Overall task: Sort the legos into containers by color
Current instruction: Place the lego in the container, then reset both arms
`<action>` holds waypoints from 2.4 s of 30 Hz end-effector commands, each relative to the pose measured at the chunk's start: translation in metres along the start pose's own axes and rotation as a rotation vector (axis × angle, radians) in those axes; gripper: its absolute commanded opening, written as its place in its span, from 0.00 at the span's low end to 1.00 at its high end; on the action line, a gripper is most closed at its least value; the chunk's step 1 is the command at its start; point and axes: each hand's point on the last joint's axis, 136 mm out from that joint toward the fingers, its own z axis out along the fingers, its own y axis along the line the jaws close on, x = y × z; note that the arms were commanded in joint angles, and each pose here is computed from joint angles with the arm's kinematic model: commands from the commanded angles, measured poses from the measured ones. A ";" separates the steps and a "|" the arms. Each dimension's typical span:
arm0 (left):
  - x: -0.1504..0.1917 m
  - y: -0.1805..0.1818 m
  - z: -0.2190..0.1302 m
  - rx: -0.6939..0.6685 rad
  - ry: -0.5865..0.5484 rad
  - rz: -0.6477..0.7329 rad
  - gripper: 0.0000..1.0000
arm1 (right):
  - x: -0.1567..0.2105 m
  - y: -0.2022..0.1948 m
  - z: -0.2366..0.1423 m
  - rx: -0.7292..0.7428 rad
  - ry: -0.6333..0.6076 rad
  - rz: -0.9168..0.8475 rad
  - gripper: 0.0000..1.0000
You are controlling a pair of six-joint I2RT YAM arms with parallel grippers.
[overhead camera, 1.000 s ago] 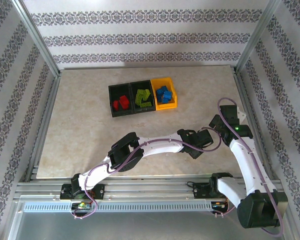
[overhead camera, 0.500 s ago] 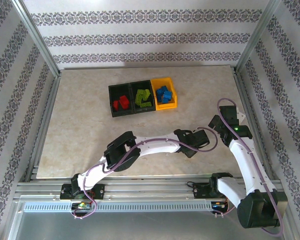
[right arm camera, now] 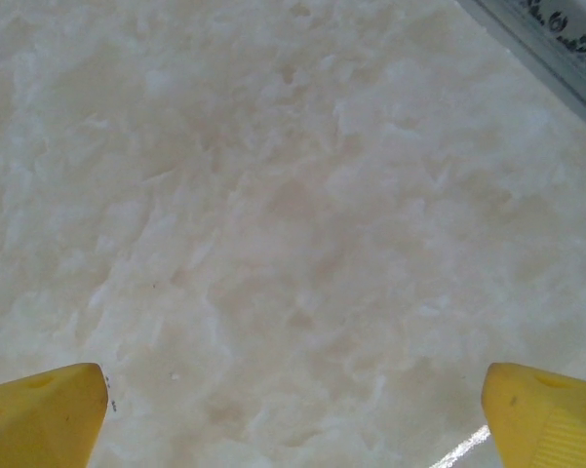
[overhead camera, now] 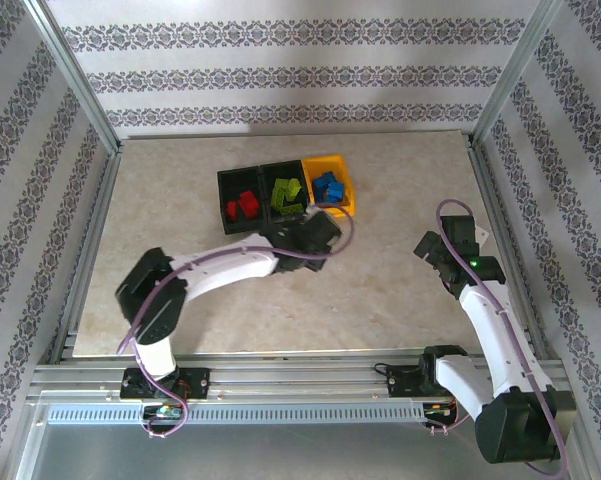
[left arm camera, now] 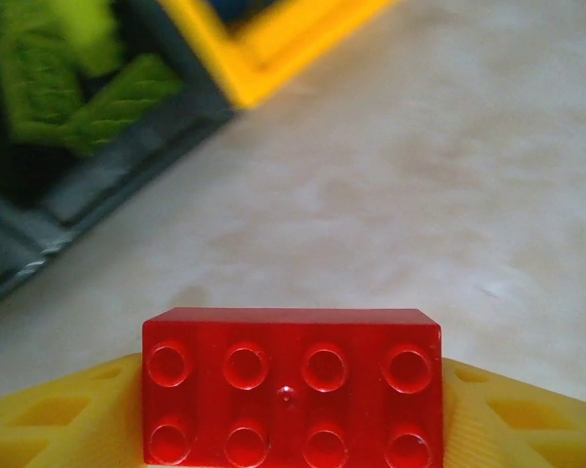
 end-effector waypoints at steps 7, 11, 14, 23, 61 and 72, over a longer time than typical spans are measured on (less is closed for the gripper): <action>-0.019 0.124 0.003 -0.132 -0.069 -0.243 0.66 | 0.007 0.011 0.003 -0.047 0.008 -0.001 0.98; -0.026 0.162 0.015 -0.181 -0.050 -0.268 0.66 | 0.009 0.016 0.002 -0.045 -0.002 -0.031 0.98; -0.031 0.185 0.022 -0.191 -0.045 -0.309 0.66 | 0.009 0.021 0.002 -0.044 -0.005 -0.054 0.98; -0.048 0.226 0.048 -0.179 -0.045 -0.386 0.66 | 0.009 0.040 0.001 -0.041 -0.014 -0.127 0.98; -0.018 0.251 -0.059 -0.274 -0.260 -0.482 1.00 | -0.008 0.079 -0.018 -0.158 -0.181 -0.244 0.98; 0.085 0.302 -0.118 -0.566 -0.405 -0.586 0.99 | -0.026 0.084 -0.011 -0.174 -0.322 -0.284 0.98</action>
